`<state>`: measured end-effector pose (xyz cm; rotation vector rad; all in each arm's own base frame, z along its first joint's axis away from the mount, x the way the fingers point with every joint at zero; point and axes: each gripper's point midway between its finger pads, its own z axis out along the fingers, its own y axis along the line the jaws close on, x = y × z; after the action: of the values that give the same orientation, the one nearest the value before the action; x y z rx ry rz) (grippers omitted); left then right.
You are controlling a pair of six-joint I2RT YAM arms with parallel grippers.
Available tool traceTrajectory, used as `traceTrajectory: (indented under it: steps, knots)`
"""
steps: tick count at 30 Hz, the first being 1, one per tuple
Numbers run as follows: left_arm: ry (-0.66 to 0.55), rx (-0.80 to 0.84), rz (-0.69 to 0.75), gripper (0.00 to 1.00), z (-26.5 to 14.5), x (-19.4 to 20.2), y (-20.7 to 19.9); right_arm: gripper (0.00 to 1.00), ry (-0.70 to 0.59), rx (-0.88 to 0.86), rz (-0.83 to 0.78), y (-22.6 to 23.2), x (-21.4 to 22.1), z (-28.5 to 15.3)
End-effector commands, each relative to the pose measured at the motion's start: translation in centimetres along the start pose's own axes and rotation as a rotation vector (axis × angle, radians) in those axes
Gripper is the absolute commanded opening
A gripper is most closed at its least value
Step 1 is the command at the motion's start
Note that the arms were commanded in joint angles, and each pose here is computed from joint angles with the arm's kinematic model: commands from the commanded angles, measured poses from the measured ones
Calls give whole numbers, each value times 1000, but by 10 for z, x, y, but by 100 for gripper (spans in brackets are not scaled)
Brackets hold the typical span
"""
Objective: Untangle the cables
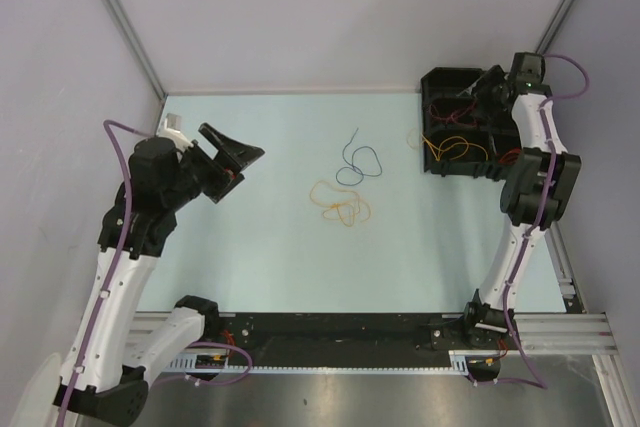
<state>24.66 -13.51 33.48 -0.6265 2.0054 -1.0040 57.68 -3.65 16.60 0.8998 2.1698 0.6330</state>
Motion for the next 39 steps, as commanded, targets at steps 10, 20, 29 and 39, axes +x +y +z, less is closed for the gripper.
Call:
traceTrajectory:
  steps: [10,20,29,39]
  knots:
    - [24,55,19,95,10,-1,-10,62,-74,-17,-128,37,10,-112]
    - [53,65,38,95,15,3,-10,53,132,110,-329,15,115,-95]
    - [45,70,63,95,8,3,-11,56,219,269,-520,7,138,-61]
    - [34,46,86,95,8,-4,-11,58,232,413,-639,-23,131,-36]
